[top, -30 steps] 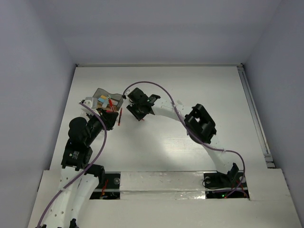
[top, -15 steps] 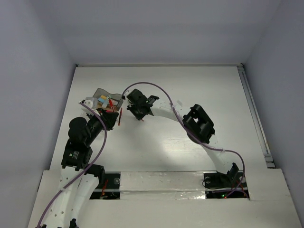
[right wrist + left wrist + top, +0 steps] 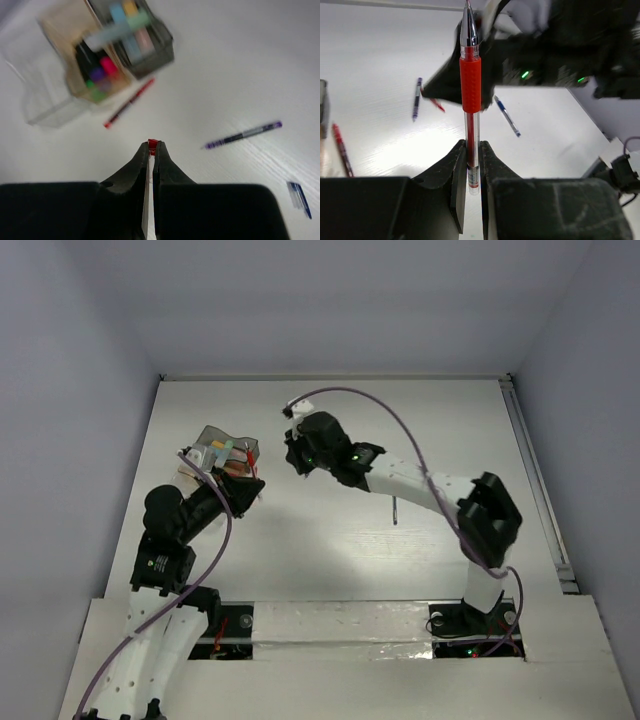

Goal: Sort the stationery into containers
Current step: Pick up the pen cap from the center of the board, then close the pen cap on the pen.

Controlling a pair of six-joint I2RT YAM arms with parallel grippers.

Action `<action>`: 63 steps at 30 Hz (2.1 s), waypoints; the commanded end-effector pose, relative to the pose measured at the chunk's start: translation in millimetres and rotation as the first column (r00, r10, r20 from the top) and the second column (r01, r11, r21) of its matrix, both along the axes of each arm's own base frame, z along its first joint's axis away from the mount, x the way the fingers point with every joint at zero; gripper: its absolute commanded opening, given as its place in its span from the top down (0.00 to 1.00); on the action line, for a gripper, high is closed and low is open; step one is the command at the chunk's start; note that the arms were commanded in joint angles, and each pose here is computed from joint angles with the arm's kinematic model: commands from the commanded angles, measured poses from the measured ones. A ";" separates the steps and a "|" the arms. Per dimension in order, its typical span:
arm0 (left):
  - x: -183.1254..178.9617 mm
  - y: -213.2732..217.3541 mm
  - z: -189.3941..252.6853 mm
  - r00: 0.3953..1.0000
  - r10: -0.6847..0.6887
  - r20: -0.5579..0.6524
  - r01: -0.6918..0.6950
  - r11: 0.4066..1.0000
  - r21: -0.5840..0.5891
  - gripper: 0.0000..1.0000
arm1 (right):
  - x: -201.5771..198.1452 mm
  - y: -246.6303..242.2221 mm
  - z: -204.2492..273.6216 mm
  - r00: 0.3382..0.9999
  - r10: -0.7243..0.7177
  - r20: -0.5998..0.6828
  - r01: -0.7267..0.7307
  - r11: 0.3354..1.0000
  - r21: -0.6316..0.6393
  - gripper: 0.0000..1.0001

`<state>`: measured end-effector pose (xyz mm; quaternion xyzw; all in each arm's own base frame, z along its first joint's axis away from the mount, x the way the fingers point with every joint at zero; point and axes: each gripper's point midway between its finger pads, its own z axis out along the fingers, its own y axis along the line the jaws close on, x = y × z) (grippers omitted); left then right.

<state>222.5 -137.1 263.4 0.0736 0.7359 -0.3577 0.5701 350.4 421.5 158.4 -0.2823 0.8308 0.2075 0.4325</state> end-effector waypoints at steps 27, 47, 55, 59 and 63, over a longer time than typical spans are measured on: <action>-7.9 -24.9 3.1 0.984 -0.179 0.024 0.179 0.983 -0.042 1.00 | -80.7 21.1 263.4 0.916 0.068 0.395 -0.382 0.444 0.811 1.00; -9.0 -23.3 7.1 0.985 -0.168 0.042 0.170 0.985 -0.041 1.00 | -75.4 37.3 246.2 0.912 0.097 0.398 -0.389 0.508 0.768 1.00; -8.7 -21.3 8.8 0.987 -0.153 0.048 0.155 0.987 -0.039 1.00 | -85.6 40.2 243.9 0.907 0.115 0.406 -0.405 0.506 0.761 1.00; -7.0 -18.0 10.8 0.990 -0.127 0.054 0.129 0.991 -0.036 1.00 | -87.1 38.0 238.4 0.911 0.118 0.394 -0.396 0.511 0.763 1.00; -6.9 -17.7 10.9 0.991 -0.124 0.053 0.126 0.991 -0.037 1.00 | -88.8 32.6 237.8 0.912 0.109 0.395 -0.392 0.514 0.763 1.00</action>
